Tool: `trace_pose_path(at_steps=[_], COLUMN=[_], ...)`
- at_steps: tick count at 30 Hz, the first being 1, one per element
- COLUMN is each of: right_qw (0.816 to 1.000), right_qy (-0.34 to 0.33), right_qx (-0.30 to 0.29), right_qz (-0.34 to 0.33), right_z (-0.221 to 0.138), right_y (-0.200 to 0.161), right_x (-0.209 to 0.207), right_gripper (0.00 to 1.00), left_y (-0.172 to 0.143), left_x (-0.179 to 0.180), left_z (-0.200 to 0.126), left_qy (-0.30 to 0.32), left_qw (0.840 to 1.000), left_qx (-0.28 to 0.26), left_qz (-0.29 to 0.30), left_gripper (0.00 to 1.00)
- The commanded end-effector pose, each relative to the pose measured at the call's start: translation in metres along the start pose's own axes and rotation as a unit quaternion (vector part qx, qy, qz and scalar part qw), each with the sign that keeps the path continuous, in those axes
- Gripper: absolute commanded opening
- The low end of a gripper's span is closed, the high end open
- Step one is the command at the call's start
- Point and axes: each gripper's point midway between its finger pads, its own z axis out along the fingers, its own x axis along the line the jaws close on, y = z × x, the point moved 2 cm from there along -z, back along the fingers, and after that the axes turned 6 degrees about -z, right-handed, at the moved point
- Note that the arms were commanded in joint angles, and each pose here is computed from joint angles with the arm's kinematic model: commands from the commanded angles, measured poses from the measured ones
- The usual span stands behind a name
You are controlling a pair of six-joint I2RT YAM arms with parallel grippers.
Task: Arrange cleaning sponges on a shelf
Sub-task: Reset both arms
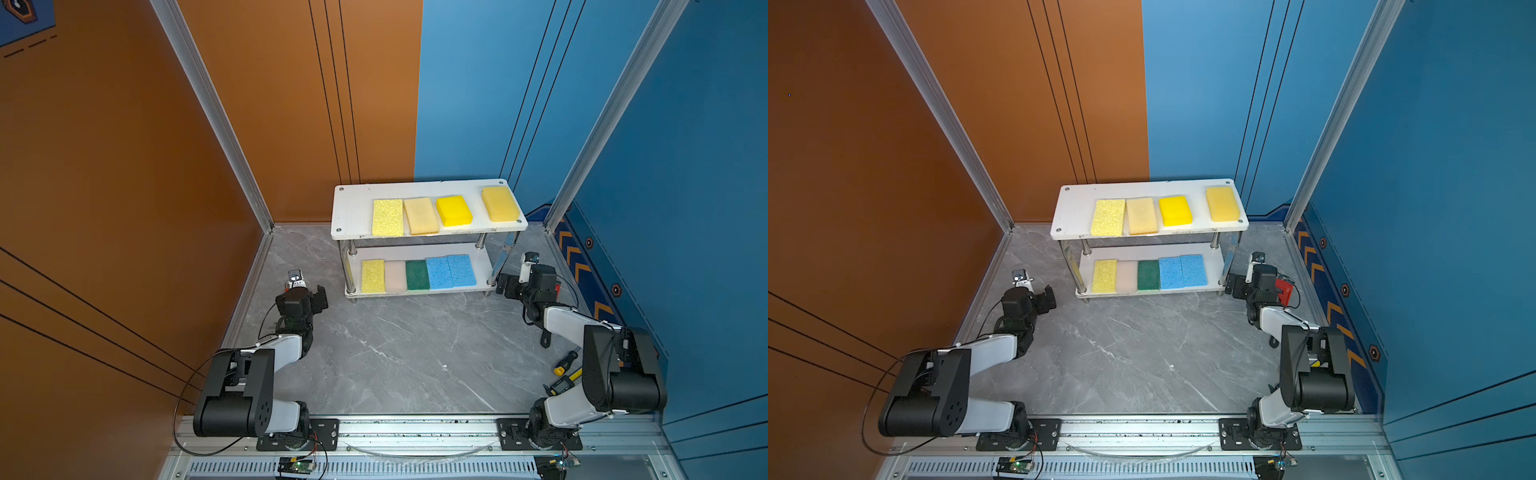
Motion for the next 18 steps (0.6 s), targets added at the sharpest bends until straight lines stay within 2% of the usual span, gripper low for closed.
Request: trace_pose_path(at_steps=[1, 18], right_qw=[1.0, 0.999], right_qy=[0.004, 0.018], right_qx=[-0.009, -0.014], right_qz=[-0.013, -0.025], right_z=[0.003, 0.002], right_y=[0.007, 0.006], right_x=[0.003, 0.01], right_gripper=[1.0, 1.0], left_y=[0.007, -0.004], left_x=[-0.006, -0.02], left_z=[0.005, 0.007], left_qy=[-0.019, -0.074], left_qw=[1.0, 0.997], left_qx=[-0.012, -0.023], left_qz=[0.005, 0.018], left_gripper=[0.98, 0.98])
